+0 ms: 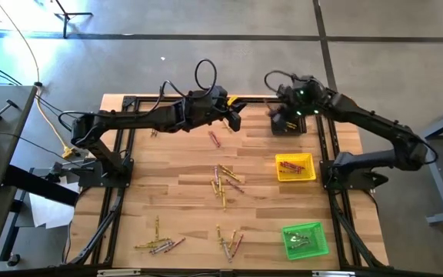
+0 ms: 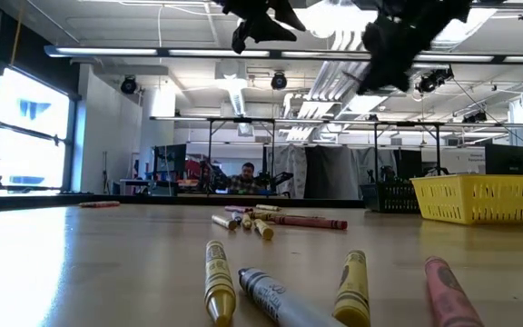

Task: Sort crayons
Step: Put the red crayon into the yellow bin

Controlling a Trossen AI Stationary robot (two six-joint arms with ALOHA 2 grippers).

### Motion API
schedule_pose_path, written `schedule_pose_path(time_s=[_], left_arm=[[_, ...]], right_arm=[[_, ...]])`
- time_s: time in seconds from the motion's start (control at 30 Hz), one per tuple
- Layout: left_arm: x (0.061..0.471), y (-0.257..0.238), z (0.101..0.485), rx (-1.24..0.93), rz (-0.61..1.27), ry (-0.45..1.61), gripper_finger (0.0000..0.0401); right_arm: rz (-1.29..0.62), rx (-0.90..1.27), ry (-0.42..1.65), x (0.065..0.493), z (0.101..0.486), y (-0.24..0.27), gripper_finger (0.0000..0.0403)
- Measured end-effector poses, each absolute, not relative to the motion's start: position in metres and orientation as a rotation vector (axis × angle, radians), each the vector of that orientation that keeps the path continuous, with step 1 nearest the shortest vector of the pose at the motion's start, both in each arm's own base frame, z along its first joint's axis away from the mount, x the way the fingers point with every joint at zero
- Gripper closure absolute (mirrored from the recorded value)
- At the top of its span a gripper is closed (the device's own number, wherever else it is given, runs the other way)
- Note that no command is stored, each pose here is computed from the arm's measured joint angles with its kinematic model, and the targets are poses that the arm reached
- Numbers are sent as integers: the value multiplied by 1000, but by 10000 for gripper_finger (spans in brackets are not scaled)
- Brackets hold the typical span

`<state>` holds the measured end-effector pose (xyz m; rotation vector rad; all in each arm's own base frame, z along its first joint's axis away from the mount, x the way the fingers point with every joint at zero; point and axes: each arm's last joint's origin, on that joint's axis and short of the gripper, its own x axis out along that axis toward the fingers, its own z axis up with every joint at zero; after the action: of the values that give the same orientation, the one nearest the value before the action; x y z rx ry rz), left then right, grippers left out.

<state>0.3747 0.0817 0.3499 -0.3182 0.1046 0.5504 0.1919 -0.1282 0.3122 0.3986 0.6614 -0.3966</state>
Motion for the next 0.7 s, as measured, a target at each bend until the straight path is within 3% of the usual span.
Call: schedule_pose_path(time_s=[0.17, 0.27, 0.7], left_arm=[[373, 88, 350, -314, 565, 102, 300], [372, 92, 350, -315, 576, 101, 301], [368, 95, 345, -230, 576, 200, 301]], right_arm=[[-291, 572, 1176, 150, 287, -101, 390], [-221, 608, 1346, 140, 284, -86, 390], [-99, 515, 1396, 174, 272, -67, 388]])
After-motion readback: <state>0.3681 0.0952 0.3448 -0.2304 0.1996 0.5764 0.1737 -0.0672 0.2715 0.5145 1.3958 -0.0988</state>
